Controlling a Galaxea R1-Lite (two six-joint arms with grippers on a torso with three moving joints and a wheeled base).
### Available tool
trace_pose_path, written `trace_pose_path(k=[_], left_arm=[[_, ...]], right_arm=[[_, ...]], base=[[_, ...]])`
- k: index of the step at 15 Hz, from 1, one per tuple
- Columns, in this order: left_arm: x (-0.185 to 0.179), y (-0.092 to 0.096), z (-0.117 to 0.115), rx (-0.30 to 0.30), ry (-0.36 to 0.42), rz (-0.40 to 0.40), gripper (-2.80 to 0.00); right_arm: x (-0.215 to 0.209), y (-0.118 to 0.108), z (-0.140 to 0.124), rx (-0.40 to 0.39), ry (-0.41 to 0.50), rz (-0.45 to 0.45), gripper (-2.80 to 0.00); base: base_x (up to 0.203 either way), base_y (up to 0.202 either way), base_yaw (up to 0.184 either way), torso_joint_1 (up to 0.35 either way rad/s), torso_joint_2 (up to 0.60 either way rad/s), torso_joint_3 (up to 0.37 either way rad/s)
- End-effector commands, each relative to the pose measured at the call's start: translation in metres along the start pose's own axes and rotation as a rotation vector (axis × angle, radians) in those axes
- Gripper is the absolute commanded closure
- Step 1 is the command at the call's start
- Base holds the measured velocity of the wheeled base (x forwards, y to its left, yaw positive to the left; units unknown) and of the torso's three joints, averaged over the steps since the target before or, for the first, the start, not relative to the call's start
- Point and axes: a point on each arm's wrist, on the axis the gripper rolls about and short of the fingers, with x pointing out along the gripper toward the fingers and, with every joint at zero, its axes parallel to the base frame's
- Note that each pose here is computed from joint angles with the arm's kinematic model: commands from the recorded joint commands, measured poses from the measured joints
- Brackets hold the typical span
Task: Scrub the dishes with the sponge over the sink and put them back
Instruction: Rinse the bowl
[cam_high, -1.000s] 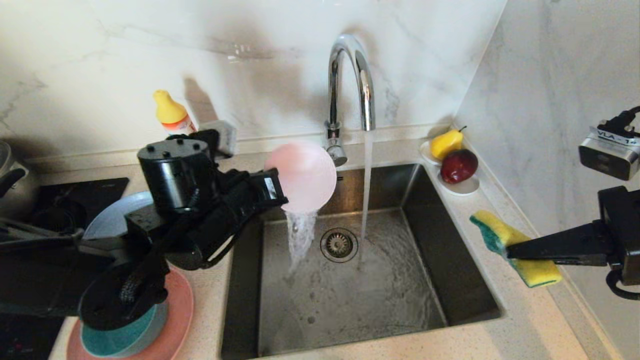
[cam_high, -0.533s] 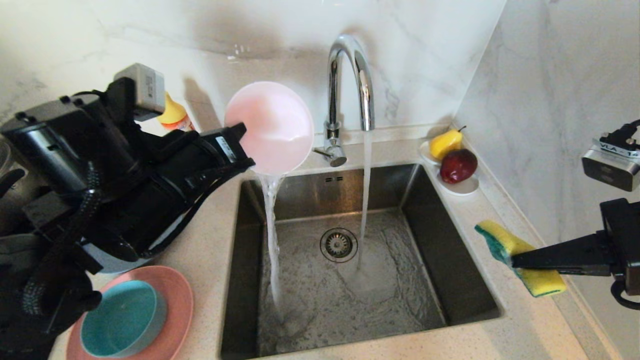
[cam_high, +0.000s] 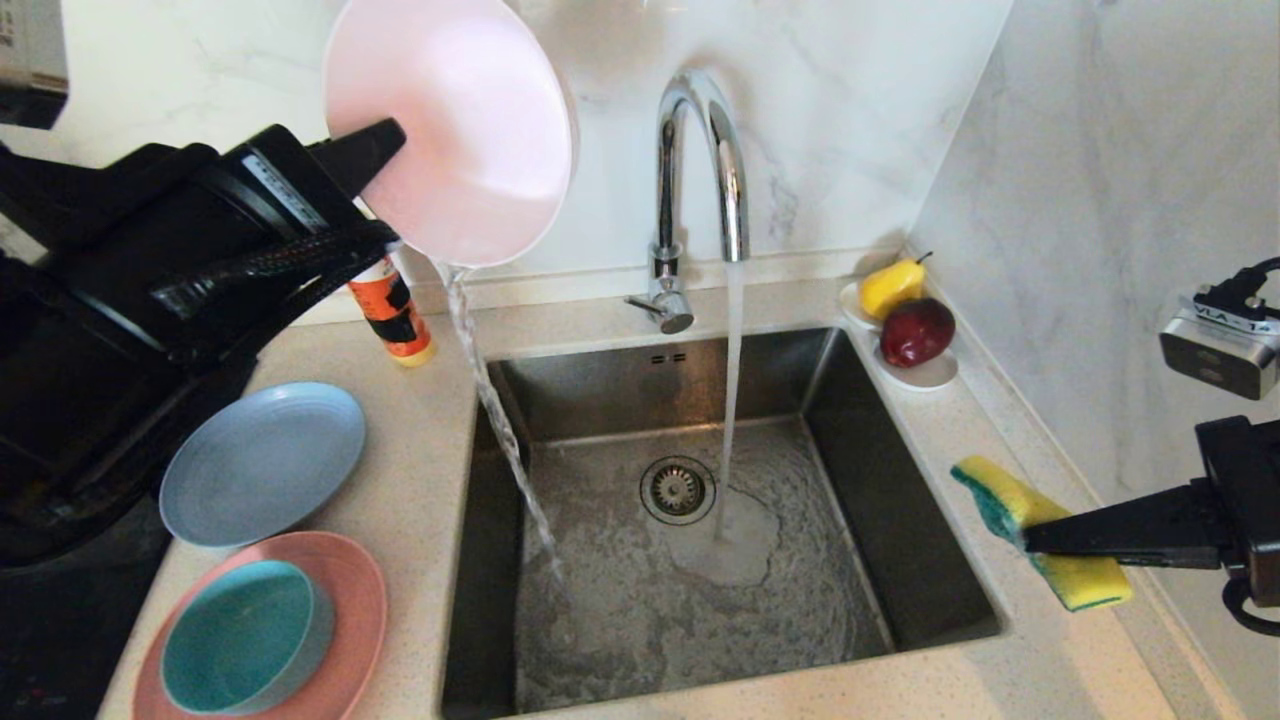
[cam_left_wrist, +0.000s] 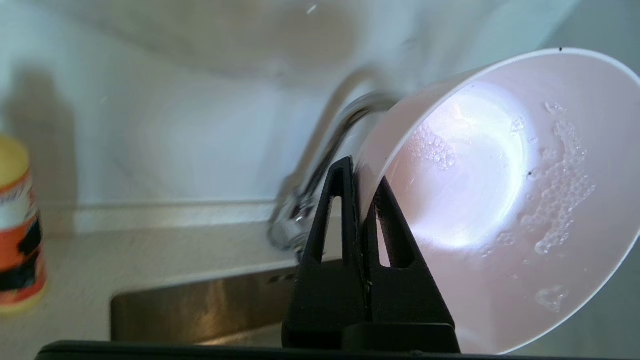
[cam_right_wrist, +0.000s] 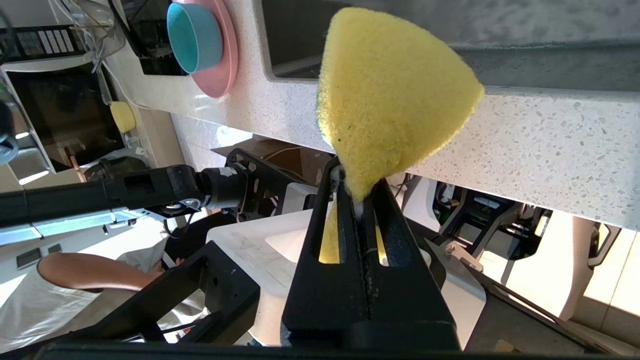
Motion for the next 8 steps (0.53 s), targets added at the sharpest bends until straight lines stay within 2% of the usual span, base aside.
trace_pose_path(k=[1,3,6,8], left_arm=[[-0.012,-0.001,0.009,-0.006,-0.024,-0.019,0.00],[-0.013,0.001,0.004,-0.003,-0.006,-0.017,0.00],[-0.016,-0.002,0.015,-0.008,-0.037,-0.055,0.00],[-0.016,-0.001,0.009,-0.007,-0.015,-0.061,0.00]], right_arm=[[0.001,-0.001,0.000,0.007,0.010,0.001,0.00],[0.003,-0.002,-0.001,0.010,0.016,-0.001,0.00],[0.004,-0.004,-0.003,0.012,0.017,-0.002,0.00],[0.002,-0.004,-0.004,0.011,0.012,-0.001,0.00]], base=[[0.000,0.000,0.000,0.000,0.00,0.000],[0.000,0.000,0.000,0.000,0.00,0.000],[0.000,0.000,0.000,0.000,0.00,0.000],[0.000,0.000,0.000,0.000,0.00,0.000]])
